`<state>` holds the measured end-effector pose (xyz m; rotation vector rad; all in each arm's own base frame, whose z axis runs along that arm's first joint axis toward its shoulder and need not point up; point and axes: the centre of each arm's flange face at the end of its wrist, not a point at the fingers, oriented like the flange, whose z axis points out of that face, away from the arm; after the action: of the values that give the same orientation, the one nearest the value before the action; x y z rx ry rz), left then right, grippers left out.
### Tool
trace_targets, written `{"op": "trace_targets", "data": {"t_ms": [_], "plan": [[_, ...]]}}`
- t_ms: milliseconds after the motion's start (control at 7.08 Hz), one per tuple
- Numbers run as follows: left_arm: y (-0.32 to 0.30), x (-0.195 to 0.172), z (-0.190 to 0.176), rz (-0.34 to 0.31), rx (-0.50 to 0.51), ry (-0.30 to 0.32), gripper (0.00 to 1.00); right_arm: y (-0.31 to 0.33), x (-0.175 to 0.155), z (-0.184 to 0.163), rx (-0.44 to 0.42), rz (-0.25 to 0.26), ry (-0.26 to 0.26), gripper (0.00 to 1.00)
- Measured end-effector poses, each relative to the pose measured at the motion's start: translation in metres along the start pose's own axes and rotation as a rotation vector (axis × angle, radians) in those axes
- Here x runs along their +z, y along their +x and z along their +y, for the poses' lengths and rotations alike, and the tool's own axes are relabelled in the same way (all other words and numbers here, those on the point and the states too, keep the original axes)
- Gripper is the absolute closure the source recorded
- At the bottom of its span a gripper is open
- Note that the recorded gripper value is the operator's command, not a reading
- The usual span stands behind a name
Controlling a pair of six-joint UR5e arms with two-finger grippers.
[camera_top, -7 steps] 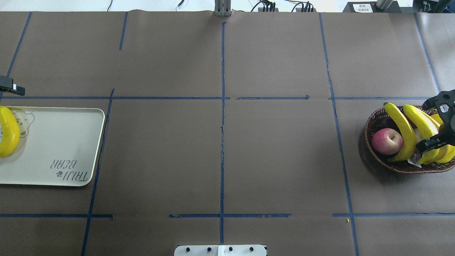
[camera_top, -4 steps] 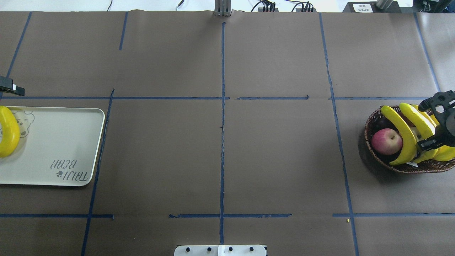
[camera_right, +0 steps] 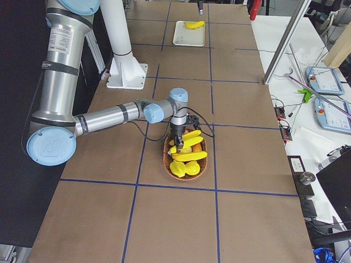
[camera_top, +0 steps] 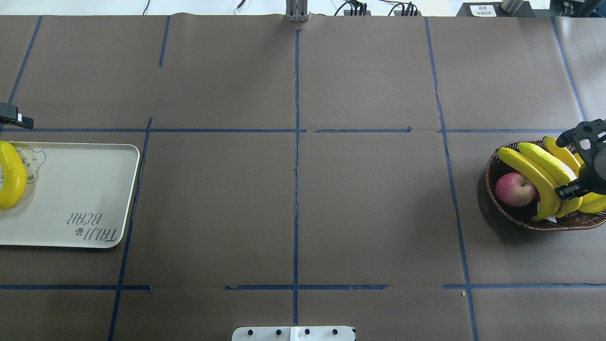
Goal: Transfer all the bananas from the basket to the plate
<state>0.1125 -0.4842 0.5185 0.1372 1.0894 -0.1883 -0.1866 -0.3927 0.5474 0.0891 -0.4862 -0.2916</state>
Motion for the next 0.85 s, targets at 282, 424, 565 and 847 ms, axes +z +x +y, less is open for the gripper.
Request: {"op": "trace_targets", "data": {"t_ms": [282,424,565,847], "plan": [[0.000,0.000,0.000,0.000,0.000,-0.001,0.00,-0.004,-0.033,0.001,0.016,-0.005,0.009,1.00],[0.000,0.000,0.000,0.000,-0.001,-0.001,0.00,-0.010,-0.057,0.003,0.027,-0.002,0.006,1.00],[0.000,0.000,0.001,-0.001,-0.001,-0.001,0.00,-0.018,-0.079,0.001,0.033,-0.001,0.006,1.00],[0.001,0.000,0.000,0.002,0.000,-0.001,0.00,-0.046,-0.113,-0.026,0.028,-0.033,0.029,1.00]]}}
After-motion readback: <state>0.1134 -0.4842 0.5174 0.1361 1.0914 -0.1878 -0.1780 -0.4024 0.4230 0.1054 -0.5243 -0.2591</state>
